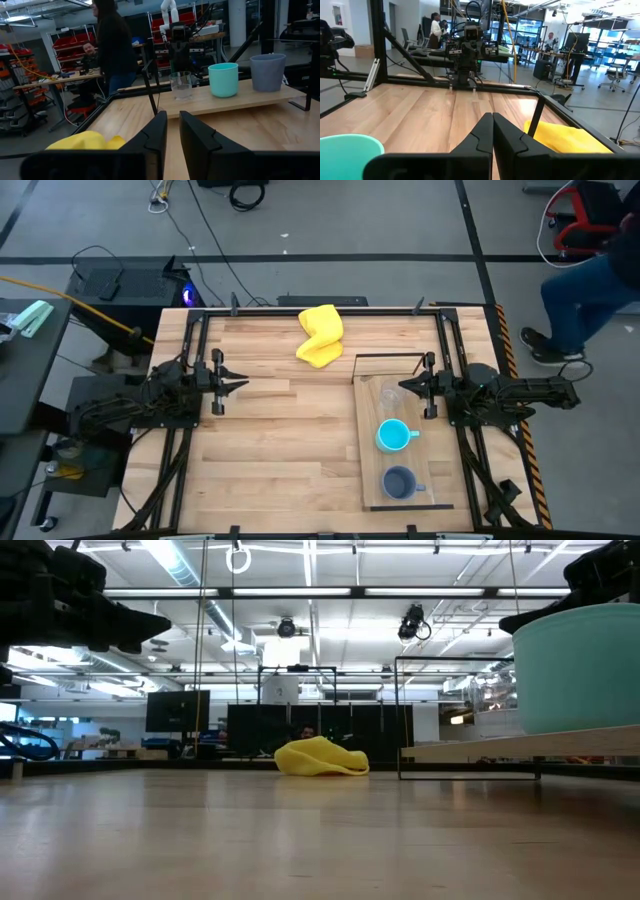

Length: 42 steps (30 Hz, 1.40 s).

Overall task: Stack small to large cups/mugs on shelf
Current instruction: Return to Home Position

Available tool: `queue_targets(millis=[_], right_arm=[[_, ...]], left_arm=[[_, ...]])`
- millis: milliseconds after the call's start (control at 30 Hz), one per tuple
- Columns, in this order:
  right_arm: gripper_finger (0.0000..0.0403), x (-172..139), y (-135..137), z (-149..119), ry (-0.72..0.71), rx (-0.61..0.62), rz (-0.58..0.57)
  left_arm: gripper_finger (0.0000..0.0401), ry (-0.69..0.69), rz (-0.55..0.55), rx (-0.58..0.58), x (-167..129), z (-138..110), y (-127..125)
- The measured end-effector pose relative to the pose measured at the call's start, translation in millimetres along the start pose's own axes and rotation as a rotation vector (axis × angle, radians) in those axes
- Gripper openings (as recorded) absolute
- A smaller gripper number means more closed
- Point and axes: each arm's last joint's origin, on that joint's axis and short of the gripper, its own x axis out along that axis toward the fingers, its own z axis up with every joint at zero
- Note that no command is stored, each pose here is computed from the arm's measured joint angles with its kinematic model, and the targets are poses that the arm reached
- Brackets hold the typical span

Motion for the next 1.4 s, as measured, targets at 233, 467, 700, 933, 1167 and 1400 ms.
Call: queue_targets(millis=[233, 467, 700, 933, 1167, 1400], right_arm=[[0.0010, 0.0, 0.0, 0.1, 0.000, 0.000, 0.000], [0.0010, 0.0, 0.0, 0.1, 0.000, 0.000, 0.000], [0.0010, 0.0, 0.0, 0.1, -0.001, 0.000, 0.000], [0.0010, 0.0, 0.0, 0.3, -0.001, 0.000, 0.000], [0.0010, 0.0, 0.0, 0.3, -0.001, 0.000, 0.000], [0.0010, 0.0, 0.0, 0.3, -0.001, 0.000, 0.000]], left_arm=[[0.0053, 0.000, 0.000, 0.000, 0.0, 0.0, 0.0], [0.0060, 0.000, 0.000, 0.000, 0.0, -0.1, 0.0], [0.0057, 0.000, 0.000, 0.000, 0.0, -0.1, 0.0], [0.0054, -0.001, 0.000, 0.000, 0.0, 0.0, 0.0], [0.0062, -0.001, 0.000, 0.000, 0.0, 0.0, 0.0], [0.0055, -0.001, 0.000, 0.000, 0.0, 0.0, 0.0]])
